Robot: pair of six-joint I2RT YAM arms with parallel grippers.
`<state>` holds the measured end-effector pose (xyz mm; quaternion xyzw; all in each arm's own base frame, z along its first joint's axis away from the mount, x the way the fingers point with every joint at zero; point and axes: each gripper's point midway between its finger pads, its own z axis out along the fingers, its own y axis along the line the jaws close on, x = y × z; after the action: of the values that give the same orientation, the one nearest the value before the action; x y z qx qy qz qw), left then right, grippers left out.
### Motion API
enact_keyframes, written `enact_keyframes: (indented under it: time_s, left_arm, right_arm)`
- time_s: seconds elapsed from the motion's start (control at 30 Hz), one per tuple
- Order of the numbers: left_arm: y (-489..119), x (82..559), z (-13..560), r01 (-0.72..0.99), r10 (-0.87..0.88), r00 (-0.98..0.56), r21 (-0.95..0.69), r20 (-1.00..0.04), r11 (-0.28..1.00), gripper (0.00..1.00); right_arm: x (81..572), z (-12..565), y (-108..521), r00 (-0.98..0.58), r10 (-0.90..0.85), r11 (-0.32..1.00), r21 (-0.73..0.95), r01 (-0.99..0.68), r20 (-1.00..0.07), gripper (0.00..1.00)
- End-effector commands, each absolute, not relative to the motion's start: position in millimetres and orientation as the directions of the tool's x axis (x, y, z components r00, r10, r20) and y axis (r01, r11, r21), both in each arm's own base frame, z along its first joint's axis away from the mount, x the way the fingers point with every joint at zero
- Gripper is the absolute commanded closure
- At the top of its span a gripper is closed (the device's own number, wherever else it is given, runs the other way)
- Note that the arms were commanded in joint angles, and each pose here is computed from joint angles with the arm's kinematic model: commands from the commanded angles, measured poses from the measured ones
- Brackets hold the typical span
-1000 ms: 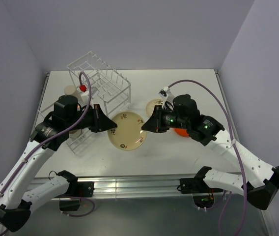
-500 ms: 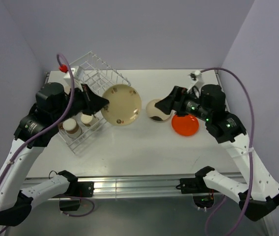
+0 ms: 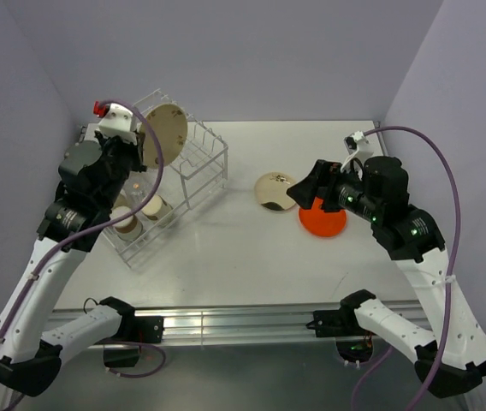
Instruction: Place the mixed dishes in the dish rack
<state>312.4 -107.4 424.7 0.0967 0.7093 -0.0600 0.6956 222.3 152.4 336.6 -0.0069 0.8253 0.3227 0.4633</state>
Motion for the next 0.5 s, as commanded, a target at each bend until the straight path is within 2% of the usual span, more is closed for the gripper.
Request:
enact_keyframes:
  time_s: [0.0, 0.3, 0.47]
  left_arm:
    - [-69.9, 324.7, 470.0, 0.095, 0.202, 0.238, 0.230, -0.950, 0.969, 1.00]
    - [-38.6, 371.5, 475.9, 0.144, 0.225, 0.359, 0.292, -0.906, 0.945, 1.00]
    - [-36.9, 394.6, 481.2, 0.244, 0.201, 0.397, 0.314, -0.896, 0.917, 1.00]
  right_arm:
    - [217.8, 326.8, 153.4, -0.601, 0.245, 0.795, 0.513, -0.325, -0.761, 0.08]
    - [217.2, 309.3, 154.0, -0.639, 0.212, 0.806, 0.502, -0.313, -0.739, 0.08]
    - [221.3, 300.8, 152.7, -0.647, 0.205, 0.819, 0.491, -0.297, -0.734, 0.09]
